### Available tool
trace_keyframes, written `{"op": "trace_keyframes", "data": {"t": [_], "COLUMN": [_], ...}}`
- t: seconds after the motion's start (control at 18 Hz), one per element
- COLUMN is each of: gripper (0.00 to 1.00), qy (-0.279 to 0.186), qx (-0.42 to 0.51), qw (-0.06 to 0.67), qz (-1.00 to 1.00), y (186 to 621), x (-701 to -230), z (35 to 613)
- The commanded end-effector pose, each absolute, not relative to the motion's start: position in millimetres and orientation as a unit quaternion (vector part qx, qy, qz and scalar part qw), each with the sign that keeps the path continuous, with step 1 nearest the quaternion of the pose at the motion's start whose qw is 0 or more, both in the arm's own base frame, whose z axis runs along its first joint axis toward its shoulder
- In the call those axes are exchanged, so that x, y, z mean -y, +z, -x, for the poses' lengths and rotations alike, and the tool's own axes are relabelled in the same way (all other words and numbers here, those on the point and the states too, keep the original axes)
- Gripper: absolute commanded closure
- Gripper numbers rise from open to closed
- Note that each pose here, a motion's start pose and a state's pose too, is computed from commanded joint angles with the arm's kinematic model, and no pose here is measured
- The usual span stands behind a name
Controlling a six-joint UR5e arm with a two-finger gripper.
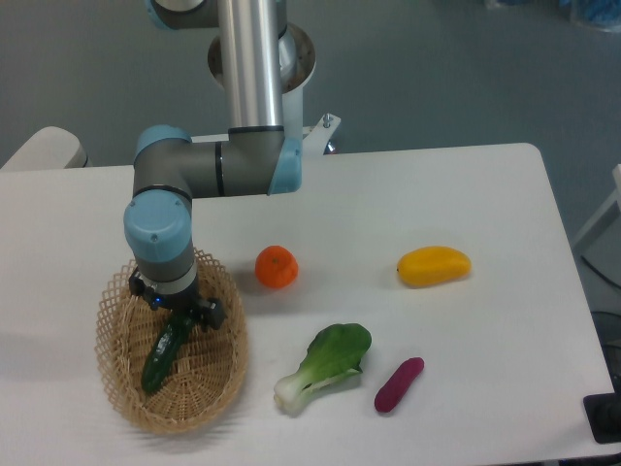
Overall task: Pick up the cucumber from the basket
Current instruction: 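Lower the gripper into the basket and close it on the cucumber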
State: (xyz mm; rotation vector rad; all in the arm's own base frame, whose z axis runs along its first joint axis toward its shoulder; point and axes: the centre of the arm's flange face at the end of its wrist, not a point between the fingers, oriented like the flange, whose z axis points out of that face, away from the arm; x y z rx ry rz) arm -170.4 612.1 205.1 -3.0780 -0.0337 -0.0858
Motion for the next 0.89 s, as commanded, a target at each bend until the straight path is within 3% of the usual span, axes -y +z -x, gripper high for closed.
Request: {"op": "trace_keyframes", "data": {"t": [0.06, 0.17, 0.22, 0.28, 0.33, 0.39, 0.89], "gripper": [0.00, 0.19, 0.44, 0.61, 0.74, 0.82, 0.83], "qy": [-0.028, -0.027, -0.027, -0.026, -0.026, -0.024, -0.012], "qx": [0.011, 0.009, 0.010, 0.010, 0.011, 0.012, 0.008], "qw": [0.031, 0.032, 0.032, 0.032, 0.032, 0.035, 0.056], "qz": [0.999, 0.999, 0.999, 0.999, 0.999, 0.999, 0.998], "y": [205, 207, 208, 210, 210, 214, 240], "x": [-612, -613, -614, -613, -614, -615, -628], "z": [170, 167, 166, 166, 166, 167, 178]}}
